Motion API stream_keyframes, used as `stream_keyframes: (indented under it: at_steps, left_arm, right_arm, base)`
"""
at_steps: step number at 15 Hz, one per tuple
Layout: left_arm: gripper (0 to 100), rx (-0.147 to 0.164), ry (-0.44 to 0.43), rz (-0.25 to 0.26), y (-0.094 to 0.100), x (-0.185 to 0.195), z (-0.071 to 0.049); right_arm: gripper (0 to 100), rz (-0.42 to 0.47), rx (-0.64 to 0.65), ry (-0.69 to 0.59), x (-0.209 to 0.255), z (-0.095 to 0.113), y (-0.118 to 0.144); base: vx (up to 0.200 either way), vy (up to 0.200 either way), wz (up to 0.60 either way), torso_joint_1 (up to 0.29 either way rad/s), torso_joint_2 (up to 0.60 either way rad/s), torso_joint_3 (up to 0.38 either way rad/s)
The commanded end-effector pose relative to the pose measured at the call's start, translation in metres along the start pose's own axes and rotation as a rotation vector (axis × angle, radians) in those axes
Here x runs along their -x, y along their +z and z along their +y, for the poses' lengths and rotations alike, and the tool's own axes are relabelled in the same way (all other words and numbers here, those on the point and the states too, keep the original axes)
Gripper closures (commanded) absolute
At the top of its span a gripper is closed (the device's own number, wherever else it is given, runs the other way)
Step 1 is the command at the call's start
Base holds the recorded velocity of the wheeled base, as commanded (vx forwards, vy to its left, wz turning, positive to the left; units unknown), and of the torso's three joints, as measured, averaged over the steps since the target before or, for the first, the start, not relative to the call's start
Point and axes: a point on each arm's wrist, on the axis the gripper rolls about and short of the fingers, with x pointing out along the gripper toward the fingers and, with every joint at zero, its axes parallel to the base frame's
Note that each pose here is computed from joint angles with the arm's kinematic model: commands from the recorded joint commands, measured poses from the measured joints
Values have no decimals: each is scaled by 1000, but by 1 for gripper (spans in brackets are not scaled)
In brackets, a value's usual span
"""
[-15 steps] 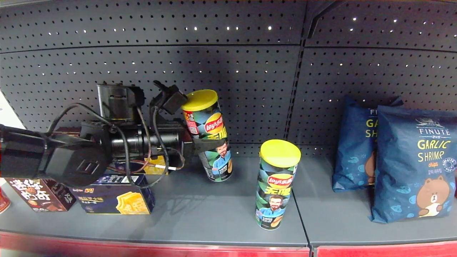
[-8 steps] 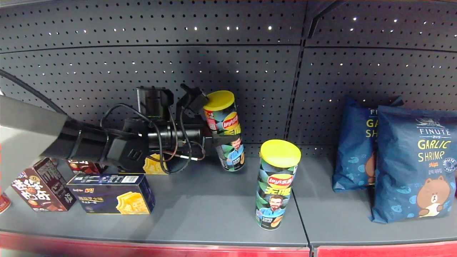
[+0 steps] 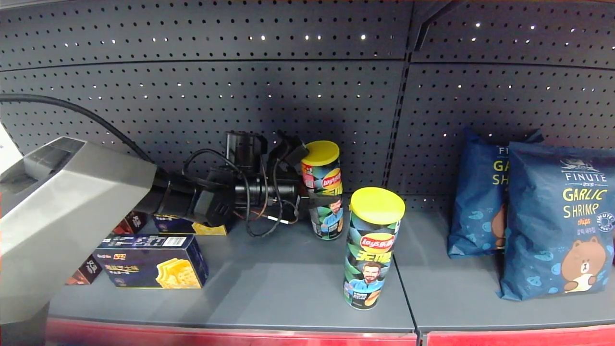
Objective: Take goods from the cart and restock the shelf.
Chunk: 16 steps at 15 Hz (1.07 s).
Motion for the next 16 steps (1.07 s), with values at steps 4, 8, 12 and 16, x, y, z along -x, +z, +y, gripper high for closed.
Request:
stream_keyframes:
  at_steps: [4,8,12,16]
  left_arm:
    - [100,-73,-52,20,8,-9,9]
    - [100,-78,-73,18,7,-19,6]
    - [100,-75,-85,24,4,-24,3]
    - [0,-72,-86,27,3,-24,2]
  right_arm:
    - [0,4,-1,3,0,0,0]
    - [0,4,-6,1,0,0,0]
    - [0,4,-7,3,0,0,0]
    - [0,4,-9,2,0,0,0]
  base:
    - [0,0,0,0,0,0]
    - [0,0,0,0,0,0]
    - [0,0,0,0,0,0]
    - [0,0,0,0,0,0]
